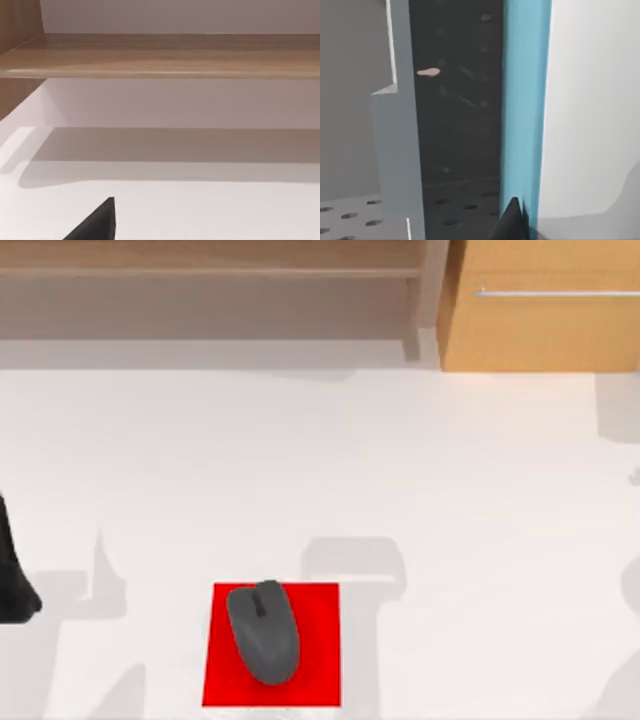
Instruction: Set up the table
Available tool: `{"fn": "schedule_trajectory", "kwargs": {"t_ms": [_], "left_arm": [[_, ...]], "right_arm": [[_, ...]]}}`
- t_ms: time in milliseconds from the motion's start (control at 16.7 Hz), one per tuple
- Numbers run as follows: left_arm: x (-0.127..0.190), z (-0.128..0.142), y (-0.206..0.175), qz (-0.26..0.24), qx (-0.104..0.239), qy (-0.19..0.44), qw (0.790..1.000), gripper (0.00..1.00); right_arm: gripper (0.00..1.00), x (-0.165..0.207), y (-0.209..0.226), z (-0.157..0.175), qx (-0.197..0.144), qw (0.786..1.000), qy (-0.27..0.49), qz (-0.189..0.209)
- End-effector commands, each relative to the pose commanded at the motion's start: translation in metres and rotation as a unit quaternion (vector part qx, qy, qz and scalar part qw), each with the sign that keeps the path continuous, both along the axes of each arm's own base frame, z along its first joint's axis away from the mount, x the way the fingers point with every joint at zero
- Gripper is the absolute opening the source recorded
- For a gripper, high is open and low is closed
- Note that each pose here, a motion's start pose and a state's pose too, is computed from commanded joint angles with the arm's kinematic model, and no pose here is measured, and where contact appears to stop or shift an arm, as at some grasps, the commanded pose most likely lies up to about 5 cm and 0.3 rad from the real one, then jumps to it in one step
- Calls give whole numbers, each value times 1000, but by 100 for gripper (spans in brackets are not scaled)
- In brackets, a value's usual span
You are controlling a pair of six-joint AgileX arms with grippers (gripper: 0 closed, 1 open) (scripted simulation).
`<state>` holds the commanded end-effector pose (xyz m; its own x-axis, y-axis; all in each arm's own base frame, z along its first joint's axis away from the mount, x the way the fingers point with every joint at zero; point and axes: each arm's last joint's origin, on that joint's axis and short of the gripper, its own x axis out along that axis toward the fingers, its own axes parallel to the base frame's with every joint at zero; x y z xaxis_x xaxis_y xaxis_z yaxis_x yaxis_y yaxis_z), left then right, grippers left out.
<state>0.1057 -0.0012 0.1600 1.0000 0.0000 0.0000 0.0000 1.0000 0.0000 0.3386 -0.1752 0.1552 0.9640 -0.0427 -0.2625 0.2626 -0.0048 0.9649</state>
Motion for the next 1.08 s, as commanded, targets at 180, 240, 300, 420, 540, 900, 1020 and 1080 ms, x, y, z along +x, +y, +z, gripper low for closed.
{"fn": "schedule_trajectory", "kwargs": {"t_ms": [180,240,300,420,540,900,1020,1080], "left_arm": [[0,0,0,0,0,0,1000,100],[0,0,0,0,0,0,1000,100],[0,0,0,0,0,0,1000,100],[0,0,0,0,0,0,1000,100],[0,0,0,0,0,0,1000,100],[0,0,0,0,0,0,1000,100],[0,0,0,0,0,0,1000,100],[0,0,0,0,0,0,1000,100]], "right_arm": [[0,2,1,-2,1,1000,1,3],[0,2,1,-2,1,1000,1,3],[0,2,1,-2,1,1000,1,3],[0,0,0,-2,2,1000,2,0],[0,5,0,-3,4,1000,2,1],[0,30,0,-6,1,1000,0,3],[0,31,0,-6,1,1000,1,3],[0,31,0,-6,1,1000,1,3]]}}
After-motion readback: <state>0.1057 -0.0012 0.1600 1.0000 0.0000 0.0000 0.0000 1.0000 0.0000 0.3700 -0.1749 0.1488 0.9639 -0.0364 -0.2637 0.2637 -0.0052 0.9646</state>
